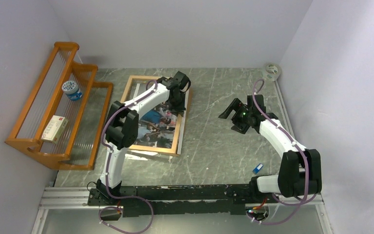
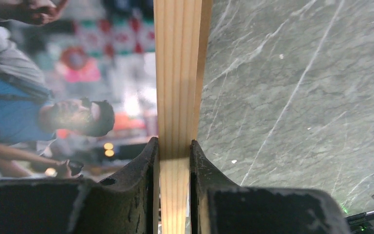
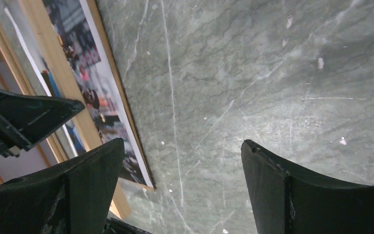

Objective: Put the photo into the frame
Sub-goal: Turn over the photo frame at the center of the board.

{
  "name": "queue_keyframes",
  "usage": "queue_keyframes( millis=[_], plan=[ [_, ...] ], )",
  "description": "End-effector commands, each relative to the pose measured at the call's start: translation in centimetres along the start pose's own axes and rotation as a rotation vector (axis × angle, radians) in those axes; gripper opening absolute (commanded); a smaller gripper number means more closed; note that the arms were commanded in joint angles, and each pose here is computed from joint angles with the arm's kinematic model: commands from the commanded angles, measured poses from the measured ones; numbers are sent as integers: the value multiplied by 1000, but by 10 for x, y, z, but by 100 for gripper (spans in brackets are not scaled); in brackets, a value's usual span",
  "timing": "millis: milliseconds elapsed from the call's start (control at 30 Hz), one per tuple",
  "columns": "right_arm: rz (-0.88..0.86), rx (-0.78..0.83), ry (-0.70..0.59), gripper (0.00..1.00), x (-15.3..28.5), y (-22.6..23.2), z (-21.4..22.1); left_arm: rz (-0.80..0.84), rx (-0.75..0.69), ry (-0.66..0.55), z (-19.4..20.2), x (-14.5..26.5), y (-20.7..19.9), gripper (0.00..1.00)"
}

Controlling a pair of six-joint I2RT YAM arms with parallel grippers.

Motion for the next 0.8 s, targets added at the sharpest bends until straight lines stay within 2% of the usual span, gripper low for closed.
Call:
queue_keyframes(
  millis=[0,167,400,567,767],
  plan=[
    [-138,14,8,94,5,27,-10,-48,-65,-180,-21,80,2,3],
    [-259,37,34,99,13,45,-11,-96,-64,-279,-31,123,13,2],
    [-465,84,-17,99,40,76,-13,-70,-97,-424,-47,185,22,2],
    [-617,91,-54,99,64,100,-18,151,-156,-497,-48,227,2,2],
    [-857,54,-162,99,108,134,-29,533,-224,-498,-41,263,-34,3]
  ],
)
Point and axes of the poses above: each gripper's point midway between its finger pads, its own x axis back along the fingers, its own y axis along the line the jaws close on, z = x × y, the point moved 8 cm from there along x, back along the fingers, and after that the axes turned 3 degrees about -x, right-handed, at the moved point
